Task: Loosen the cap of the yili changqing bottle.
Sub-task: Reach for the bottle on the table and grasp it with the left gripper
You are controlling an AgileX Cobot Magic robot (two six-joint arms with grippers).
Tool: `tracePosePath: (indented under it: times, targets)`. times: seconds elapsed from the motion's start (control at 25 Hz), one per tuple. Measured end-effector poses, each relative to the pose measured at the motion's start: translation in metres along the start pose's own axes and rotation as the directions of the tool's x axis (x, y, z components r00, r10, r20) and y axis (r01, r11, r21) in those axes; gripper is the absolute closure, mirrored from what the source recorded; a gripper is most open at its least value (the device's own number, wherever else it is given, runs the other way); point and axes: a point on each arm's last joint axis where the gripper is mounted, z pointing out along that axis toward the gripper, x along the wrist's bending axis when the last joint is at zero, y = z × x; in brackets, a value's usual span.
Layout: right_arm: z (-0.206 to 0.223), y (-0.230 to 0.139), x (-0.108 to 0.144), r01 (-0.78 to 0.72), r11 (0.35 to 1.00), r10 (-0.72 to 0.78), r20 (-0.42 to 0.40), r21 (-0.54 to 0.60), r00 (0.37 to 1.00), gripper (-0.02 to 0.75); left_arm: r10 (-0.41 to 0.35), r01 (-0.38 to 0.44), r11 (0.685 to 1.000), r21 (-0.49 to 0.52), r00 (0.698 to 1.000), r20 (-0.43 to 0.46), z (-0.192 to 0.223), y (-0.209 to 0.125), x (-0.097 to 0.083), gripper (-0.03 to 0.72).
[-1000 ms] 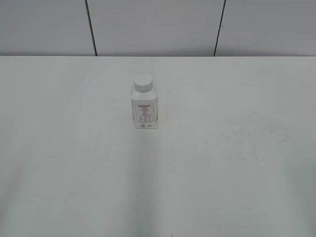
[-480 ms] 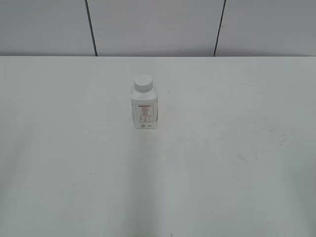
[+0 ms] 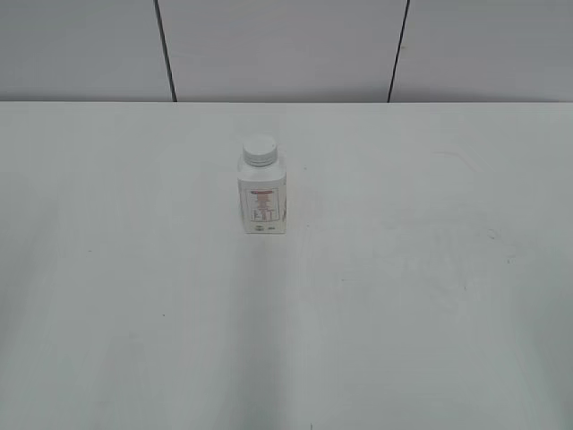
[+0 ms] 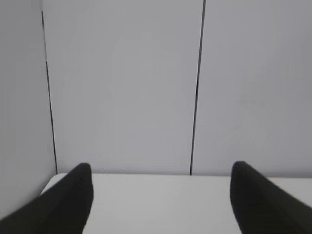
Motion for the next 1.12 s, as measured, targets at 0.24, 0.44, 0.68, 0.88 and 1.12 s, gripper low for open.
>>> tracePosePath:
  times: [0.24,0.44,0.68,0.88,1.12]
  targets:
    - [0.000,0.000,0.000,0.000,1.000,0.000,0.000,0.000,1.000,0.146,0.018,-0.018,0.999,0.034,1.000,-0.002,0.034,-0.003,0.000,0.155]
    - [0.000,0.000,0.000,0.000,1.000,0.000,0.000,0.000,1.000,0.146,0.024,-0.024,0.999,0.026,1.000,-0.001,0.065,-0.007,0.000,0.155]
    - [0.000,0.000,0.000,0.000,1.000,0.000,0.000,0.000,1.000,0.146,0.089,-0.093,0.988,0.121,0.995,0.038,0.109,-0.034,-0.002,0.111]
    - [0.000,0.000,0.000,0.000,1.000,0.000,0.000,0.000,1.000,0.146,0.081,-0.098,0.979,0.178,0.992,0.100,0.138,-0.063,-0.008,0.101]
    - [0.000,0.000,0.000,0.000,1.000,0.000,0.000,0.000,1.000,0.146,0.048,-0.146,0.953,0.265,0.938,0.343,0.170,-0.099,-0.029,0.101]
